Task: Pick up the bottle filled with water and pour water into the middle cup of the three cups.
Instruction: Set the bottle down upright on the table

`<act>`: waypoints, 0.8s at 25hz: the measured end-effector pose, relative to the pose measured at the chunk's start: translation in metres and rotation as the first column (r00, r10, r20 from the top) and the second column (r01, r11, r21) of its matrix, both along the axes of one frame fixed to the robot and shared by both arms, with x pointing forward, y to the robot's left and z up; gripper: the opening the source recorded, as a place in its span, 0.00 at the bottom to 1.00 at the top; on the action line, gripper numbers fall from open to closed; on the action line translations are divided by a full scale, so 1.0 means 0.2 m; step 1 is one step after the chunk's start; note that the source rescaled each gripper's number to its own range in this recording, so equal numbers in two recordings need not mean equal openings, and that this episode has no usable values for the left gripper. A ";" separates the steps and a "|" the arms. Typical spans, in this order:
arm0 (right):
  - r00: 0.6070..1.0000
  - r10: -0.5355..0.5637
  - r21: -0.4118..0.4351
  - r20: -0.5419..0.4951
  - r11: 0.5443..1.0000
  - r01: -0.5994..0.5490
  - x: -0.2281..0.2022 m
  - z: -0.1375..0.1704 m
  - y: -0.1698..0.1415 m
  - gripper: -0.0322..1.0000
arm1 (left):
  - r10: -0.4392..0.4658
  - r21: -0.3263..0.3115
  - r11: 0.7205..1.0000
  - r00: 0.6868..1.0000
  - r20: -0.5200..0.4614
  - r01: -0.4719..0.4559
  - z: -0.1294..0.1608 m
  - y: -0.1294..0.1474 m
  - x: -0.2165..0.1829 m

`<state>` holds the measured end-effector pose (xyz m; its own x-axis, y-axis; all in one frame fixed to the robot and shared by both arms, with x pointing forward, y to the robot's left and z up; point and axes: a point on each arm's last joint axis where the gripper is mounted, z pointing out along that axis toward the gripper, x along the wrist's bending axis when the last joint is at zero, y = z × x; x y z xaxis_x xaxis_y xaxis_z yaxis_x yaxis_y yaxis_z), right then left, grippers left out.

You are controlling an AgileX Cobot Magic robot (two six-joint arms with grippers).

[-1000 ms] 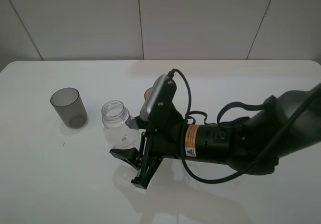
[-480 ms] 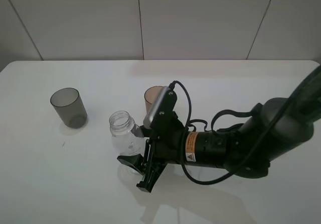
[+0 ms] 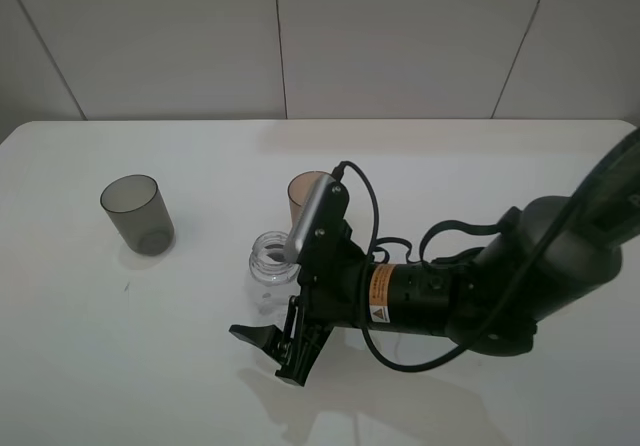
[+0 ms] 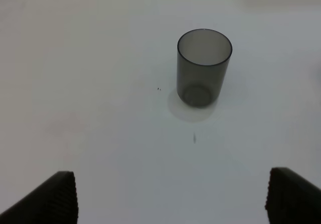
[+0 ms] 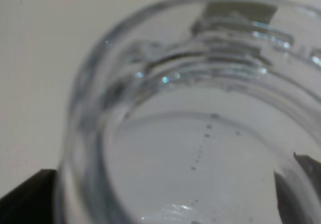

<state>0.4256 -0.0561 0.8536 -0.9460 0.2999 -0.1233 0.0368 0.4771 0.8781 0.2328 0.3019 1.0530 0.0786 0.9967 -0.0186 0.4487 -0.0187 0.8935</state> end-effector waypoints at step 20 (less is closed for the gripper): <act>0.984 -0.016 0.172 0.178 0.985 -0.015 0.00 0.39 0.00 0.90 | 0.000 0.000 1.000 1.000 0.000 0.000 0.00 0.00 0.00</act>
